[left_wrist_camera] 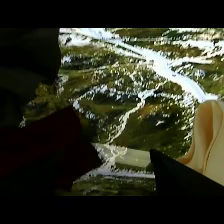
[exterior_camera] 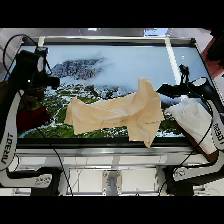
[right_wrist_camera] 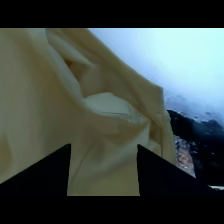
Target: Fold the shirts.
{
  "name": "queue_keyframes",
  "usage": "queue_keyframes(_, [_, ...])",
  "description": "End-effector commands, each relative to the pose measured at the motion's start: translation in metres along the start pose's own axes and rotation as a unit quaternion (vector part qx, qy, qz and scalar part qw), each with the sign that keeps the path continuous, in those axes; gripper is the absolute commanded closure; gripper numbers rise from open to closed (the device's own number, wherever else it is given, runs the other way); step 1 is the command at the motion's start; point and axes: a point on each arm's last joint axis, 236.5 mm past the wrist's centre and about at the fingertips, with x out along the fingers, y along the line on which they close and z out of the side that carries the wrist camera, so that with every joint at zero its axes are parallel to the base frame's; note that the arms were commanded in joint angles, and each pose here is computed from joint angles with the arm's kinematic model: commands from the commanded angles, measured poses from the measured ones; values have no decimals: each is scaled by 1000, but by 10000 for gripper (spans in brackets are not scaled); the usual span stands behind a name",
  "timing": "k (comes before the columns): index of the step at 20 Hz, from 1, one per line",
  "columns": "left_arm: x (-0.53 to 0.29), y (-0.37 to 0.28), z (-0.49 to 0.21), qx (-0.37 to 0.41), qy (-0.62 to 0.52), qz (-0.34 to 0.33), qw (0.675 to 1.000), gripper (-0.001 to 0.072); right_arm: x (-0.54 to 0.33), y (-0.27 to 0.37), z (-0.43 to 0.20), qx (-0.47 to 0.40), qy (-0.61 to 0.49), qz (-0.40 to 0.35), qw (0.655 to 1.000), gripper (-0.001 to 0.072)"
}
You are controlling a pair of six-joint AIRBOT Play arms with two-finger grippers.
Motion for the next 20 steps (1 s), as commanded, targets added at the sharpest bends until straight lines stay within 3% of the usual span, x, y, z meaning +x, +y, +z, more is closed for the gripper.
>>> queue_keyframes(1, [9,-5,-59,14,45,-17,999,86,31,4,-9,-12,14,18,1000,245])
queue_keyframes(9, [5,-59,-174,-19,73,-145,987,85,46,-17,15,-20,-36,-20,999,244])
queue_keyframes(14, [8,-64,-171,-30,56,-155,986,85,38,-11,32,-30,-52,-17,998,246])
queue_keyframes(20, [5,-77,-161,-43,38,-182,982,84,57,-3,11,-27,-13,1,1000,261])
